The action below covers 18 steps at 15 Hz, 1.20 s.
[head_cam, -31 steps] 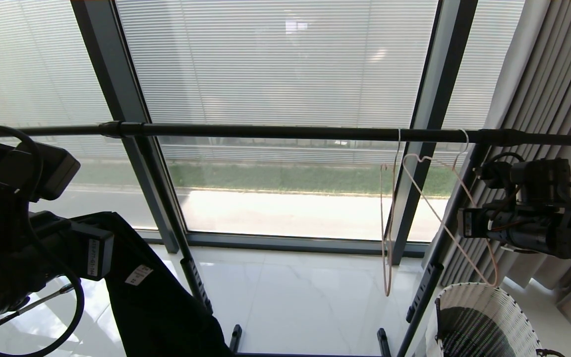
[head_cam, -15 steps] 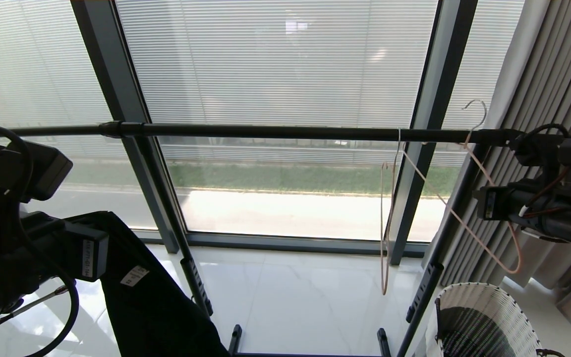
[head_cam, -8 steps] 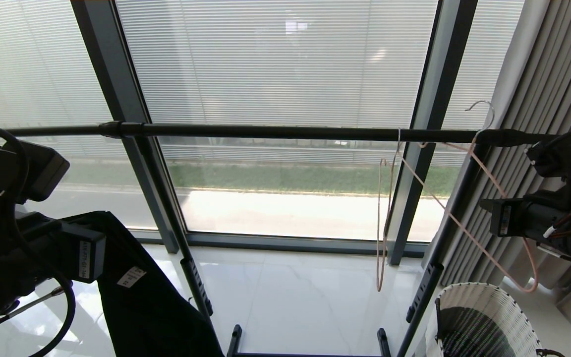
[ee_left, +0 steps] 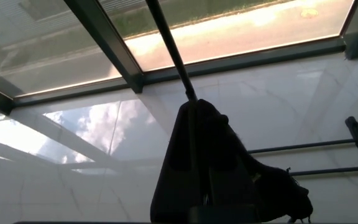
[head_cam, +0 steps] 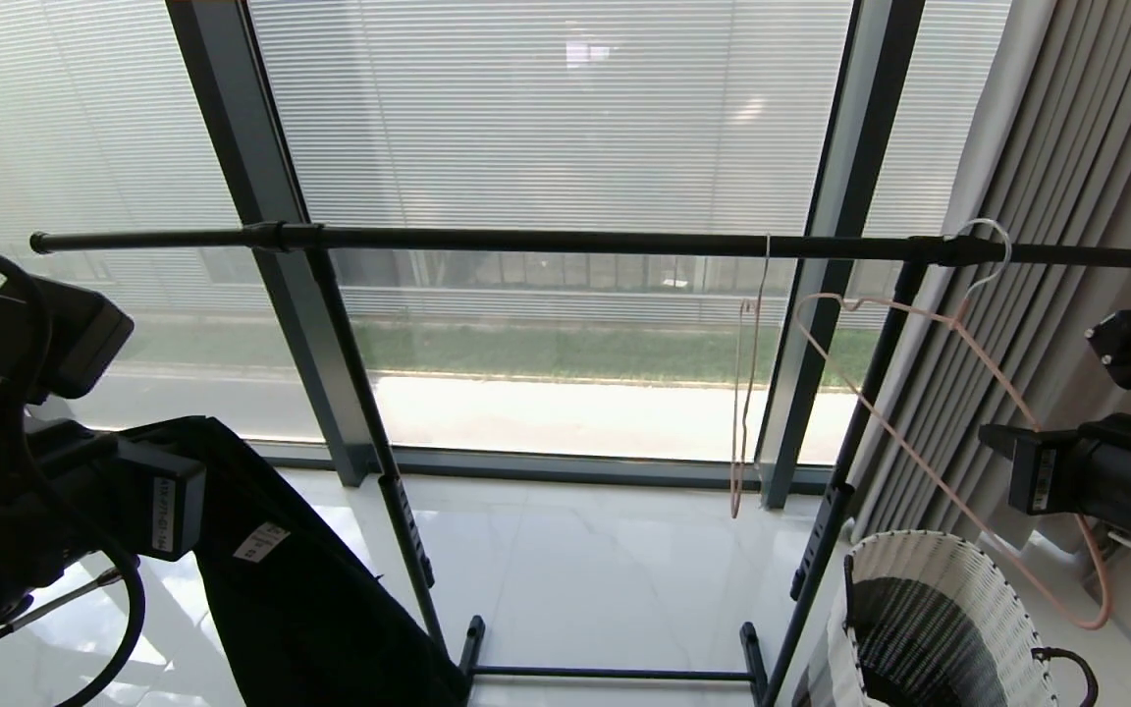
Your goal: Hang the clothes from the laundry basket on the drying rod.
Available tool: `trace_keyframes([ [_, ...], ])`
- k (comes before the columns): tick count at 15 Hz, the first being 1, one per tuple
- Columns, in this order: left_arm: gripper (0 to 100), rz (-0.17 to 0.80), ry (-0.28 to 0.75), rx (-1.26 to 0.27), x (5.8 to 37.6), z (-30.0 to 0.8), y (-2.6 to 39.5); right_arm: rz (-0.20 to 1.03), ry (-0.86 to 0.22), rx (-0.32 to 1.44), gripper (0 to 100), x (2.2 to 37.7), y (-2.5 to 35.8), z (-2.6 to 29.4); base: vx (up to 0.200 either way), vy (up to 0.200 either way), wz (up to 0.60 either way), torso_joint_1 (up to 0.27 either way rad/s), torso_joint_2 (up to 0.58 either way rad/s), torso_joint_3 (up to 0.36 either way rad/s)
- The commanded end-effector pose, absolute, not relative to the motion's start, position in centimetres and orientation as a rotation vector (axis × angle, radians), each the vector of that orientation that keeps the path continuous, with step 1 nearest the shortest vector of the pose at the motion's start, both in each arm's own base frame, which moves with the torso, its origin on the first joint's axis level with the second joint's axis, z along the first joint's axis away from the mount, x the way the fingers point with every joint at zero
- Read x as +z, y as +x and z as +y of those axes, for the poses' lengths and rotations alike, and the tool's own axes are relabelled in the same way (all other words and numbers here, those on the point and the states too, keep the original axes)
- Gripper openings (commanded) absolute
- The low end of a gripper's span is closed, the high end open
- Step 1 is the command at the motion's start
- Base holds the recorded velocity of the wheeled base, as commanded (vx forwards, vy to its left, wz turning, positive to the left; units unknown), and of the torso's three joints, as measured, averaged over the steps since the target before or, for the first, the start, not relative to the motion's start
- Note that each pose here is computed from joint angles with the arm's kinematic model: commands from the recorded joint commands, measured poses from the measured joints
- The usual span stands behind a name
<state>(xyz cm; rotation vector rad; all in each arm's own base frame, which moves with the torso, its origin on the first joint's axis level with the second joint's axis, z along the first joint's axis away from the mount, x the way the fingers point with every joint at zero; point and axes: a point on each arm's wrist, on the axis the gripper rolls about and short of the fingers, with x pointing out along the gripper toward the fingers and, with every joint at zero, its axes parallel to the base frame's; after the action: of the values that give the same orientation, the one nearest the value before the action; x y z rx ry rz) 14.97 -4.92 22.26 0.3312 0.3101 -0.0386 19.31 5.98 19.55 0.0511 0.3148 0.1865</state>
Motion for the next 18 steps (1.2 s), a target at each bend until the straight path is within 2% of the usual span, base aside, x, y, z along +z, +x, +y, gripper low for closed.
trace_keyframes([
  [1,0,0.308,0.338,-0.039,22.3,-4.9,15.0,0.302,0.049,0.208,0,19.5,17.8,5.9,-0.200,0.000,0.00,0.002,0.01,0.002],
  [4,0,0.315,0.350,-0.043,22.1,-5.0,15.0,0.285,0.045,0.277,0,19.8,16.0,6.5,-0.200,0.000,0.00,0.002,0.00,0.002],
  [9,0,0.329,0.361,-0.073,21.9,-5.6,15.4,0.196,0.004,0.451,0,21.3,13.4,7.8,0.000,0.000,0.00,0.000,0.00,0.000],
  [12,0,0.317,0.359,-0.124,22.3,-7.0,16.0,0.214,-0.021,0.594,0,21.2,11.6,9.1,0.000,0.000,0.00,0.000,0.00,0.000],
  [15,0,0.276,0.293,-0.056,24.0,-8.2,18.6,0.277,-0.046,0.753,0,20.0,10.5,10.7,0.000,0.000,0.00,0.000,0.00,0.000],
  [16,0,0.275,0.223,-0.022,24.3,-9.4,20.2,0.327,-0.083,0.849,0,18.8,9.6,11.8,0.000,0.000,0.00,0.000,0.00,0.000],
  [18,0,0.292,0.164,0.009,23.8,-11.7,21.3,0.365,-0.125,0.955,0,18.0,8.6,13.3,0.000,0.000,0.00,0.000,0.00,0.000],
])
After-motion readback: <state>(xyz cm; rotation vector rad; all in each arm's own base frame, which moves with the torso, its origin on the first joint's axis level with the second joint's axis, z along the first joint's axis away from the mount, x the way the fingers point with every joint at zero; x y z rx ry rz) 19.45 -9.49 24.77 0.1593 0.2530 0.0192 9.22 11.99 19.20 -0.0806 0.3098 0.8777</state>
